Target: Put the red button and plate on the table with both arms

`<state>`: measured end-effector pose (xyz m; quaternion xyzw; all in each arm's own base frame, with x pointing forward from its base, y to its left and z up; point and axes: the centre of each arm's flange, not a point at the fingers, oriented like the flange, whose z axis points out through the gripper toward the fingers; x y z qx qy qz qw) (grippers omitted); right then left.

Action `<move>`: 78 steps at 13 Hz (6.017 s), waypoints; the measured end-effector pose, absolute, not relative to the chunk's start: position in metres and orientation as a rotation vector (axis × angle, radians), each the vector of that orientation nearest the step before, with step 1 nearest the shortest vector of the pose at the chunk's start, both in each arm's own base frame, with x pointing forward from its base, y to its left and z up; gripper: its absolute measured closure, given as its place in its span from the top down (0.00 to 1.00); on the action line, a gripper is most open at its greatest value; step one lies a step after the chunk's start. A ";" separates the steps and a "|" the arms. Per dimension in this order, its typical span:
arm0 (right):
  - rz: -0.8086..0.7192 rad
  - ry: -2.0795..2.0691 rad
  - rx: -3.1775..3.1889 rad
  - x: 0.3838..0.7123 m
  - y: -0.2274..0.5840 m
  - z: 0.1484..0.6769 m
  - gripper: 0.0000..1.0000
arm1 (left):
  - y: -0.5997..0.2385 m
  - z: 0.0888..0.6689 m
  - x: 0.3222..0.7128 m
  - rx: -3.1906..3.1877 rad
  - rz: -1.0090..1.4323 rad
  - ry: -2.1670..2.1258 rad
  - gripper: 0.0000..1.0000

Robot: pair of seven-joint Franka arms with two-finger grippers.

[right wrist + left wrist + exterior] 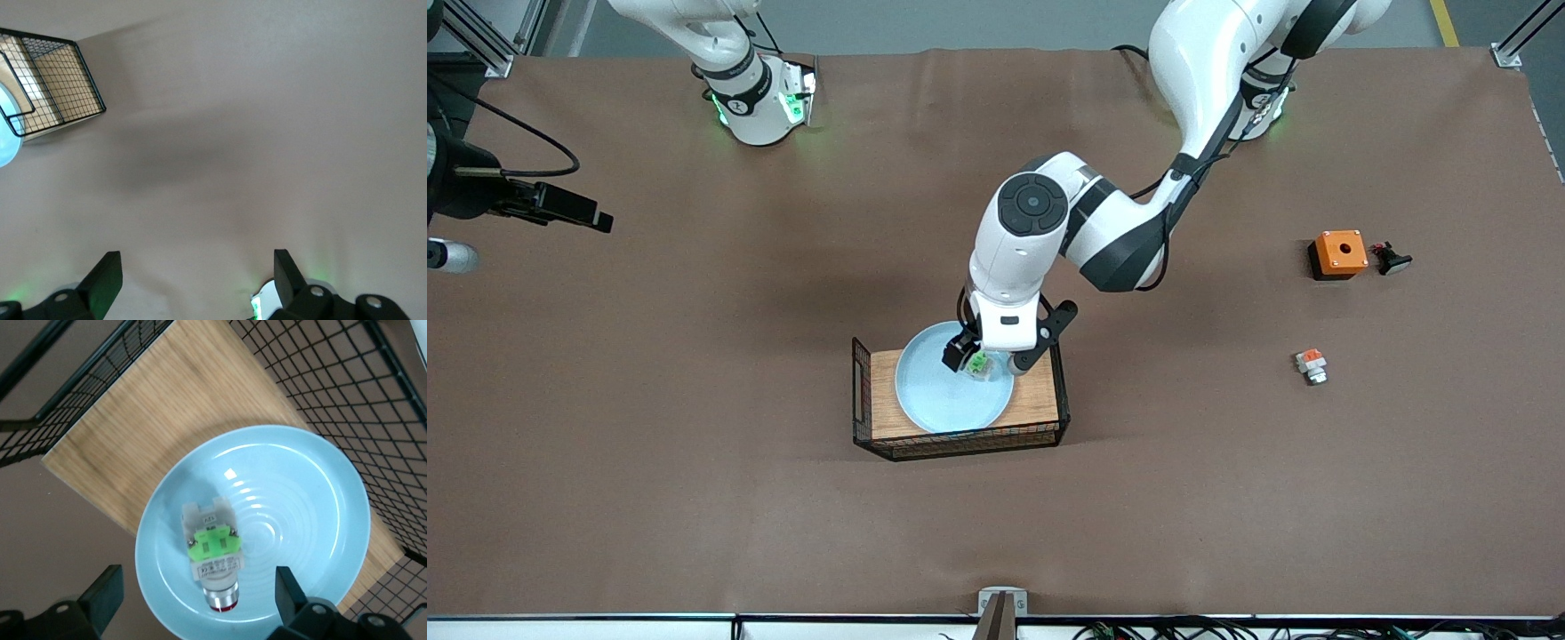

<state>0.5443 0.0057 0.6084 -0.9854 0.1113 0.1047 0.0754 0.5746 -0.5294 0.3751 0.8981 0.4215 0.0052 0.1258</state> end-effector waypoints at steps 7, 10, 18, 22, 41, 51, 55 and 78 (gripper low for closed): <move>0.332 0.362 -2.959 0.547 0.020 0.604 1.00 | -0.530 0.356 0.584 2.592 0.038 1.231 1.00; 0.357 0.379 -2.914 0.560 0.020 0.584 1.00 | -0.535 0.350 0.582 2.594 0.062 1.220 1.00; 0.361 0.377 -2.876 0.563 0.033 0.585 1.00 | -0.539 0.350 0.582 2.587 0.074 1.212 0.92; 0.348 0.574 -2.871 0.563 0.081 0.588 1.00 | -0.542 0.350 0.580 2.587 0.075 1.204 0.80; 0.263 1.457 -2.572 0.569 0.242 0.555 1.00 | -0.542 0.358 0.582 2.594 0.084 1.183 0.42; 0.299 1.986 -2.263 0.595 0.267 0.481 1.00 | -0.396 0.563 0.581 2.858 -0.143 0.872 0.42; 0.170 2.113 -2.266 0.594 0.293 0.448 1.00 | -0.273 0.585 0.612 2.968 -0.214 0.582 0.42; 0.054 1.986 -2.471 0.580 0.409 0.365 1.00 | -0.053 0.310 0.601 2.999 -0.099 -0.104 0.42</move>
